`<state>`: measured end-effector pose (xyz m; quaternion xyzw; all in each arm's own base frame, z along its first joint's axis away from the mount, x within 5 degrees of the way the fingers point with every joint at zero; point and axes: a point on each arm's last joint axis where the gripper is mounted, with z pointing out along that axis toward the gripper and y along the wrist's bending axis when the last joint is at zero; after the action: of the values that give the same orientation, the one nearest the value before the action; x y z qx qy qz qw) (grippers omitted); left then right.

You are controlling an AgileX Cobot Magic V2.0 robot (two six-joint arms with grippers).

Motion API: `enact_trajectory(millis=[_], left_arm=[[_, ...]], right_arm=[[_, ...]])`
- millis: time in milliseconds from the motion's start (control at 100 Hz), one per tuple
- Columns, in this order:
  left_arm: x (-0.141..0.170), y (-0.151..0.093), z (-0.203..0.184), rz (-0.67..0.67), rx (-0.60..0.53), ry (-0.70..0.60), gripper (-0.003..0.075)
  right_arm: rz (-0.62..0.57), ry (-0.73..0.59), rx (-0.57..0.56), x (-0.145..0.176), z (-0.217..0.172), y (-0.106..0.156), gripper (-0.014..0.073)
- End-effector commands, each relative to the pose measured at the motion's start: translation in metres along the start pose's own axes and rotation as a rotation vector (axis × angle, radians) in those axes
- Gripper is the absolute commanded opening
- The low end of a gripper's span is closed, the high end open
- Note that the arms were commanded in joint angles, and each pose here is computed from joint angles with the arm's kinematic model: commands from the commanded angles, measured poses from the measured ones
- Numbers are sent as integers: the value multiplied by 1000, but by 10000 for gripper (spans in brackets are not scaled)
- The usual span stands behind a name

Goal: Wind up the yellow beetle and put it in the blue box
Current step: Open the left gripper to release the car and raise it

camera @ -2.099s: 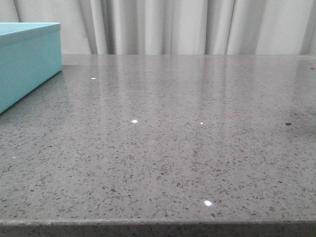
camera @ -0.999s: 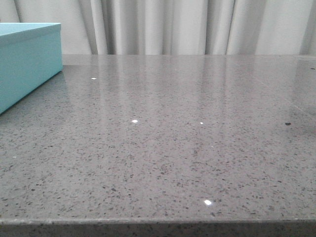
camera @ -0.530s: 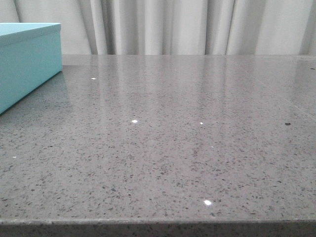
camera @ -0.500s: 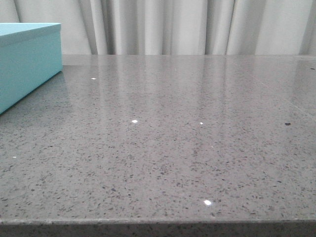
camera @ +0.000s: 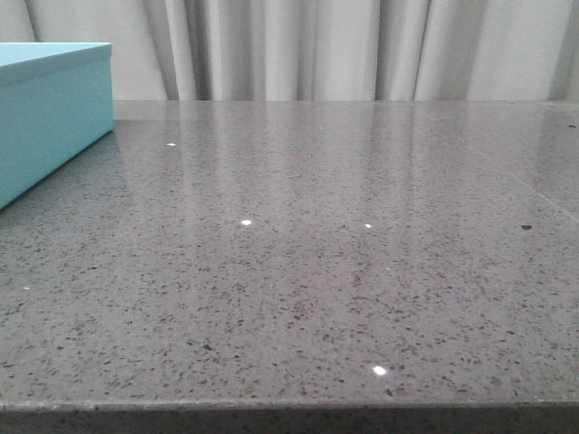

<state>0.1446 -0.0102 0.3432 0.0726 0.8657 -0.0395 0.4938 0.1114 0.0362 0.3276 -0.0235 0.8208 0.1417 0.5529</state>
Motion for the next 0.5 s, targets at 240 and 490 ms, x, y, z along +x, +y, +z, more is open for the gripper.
enact_trajectory(millis=[240, 490], left_arm=[[52, -7, -26, -33, -55, -258, -18], [79, -12, -33, -45, -45, -295, -18]], right_arm=[[-79, -180, -67, 14, -10, -3, -64], [-93, -237, -88, 26, -17, -6, -64]])
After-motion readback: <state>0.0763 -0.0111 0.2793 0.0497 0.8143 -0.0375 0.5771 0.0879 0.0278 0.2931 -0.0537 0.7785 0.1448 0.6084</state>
